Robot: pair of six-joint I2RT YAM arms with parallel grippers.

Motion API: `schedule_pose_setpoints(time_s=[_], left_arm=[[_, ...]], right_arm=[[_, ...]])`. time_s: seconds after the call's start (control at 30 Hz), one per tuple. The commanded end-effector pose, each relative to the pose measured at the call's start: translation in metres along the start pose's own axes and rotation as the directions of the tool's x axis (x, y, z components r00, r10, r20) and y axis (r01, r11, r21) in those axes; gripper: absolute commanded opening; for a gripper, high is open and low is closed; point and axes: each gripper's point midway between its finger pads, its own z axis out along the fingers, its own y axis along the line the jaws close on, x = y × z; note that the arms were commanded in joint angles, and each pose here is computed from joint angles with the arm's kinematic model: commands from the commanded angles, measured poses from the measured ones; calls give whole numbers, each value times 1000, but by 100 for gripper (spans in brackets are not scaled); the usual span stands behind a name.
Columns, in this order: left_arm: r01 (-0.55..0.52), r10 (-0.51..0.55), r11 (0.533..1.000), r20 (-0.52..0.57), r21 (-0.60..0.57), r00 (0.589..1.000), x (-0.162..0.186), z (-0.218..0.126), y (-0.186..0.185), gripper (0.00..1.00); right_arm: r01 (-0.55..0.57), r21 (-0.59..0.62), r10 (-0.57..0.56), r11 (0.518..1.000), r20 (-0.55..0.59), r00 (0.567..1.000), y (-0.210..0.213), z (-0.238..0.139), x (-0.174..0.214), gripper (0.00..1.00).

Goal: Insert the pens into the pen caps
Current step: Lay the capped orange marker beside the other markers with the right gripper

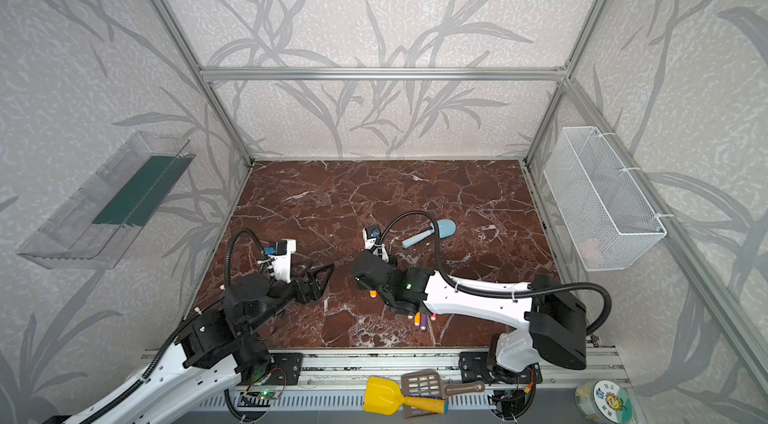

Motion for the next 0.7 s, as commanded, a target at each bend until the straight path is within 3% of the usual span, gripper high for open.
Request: schedule_pose_setpoints(time_s=[0.0,0.1,0.2,0.47,0.67], left_arm=[[1,11,963,45,-270,999,-5,-13,51,89],[2,16,953,57,-302,998,-8,-14,56,97],[4,16,937,56,-349,998,-9,-17,64,99],[-10,34,920,53,-393,998,-16,-21,66,99],[-51,76,899,41,-435,996,-25,-22,67,99]], right_arm=[[83,141,-51,986,-217,975,-35,29,56,0],[153,183,-87,971,-322,943,-40,55,78,0],[184,212,-83,960,-412,908,-47,72,93,0],[163,231,-59,959,-401,914,-55,85,101,0],[165,247,-54,955,-401,915,-63,86,103,30]])
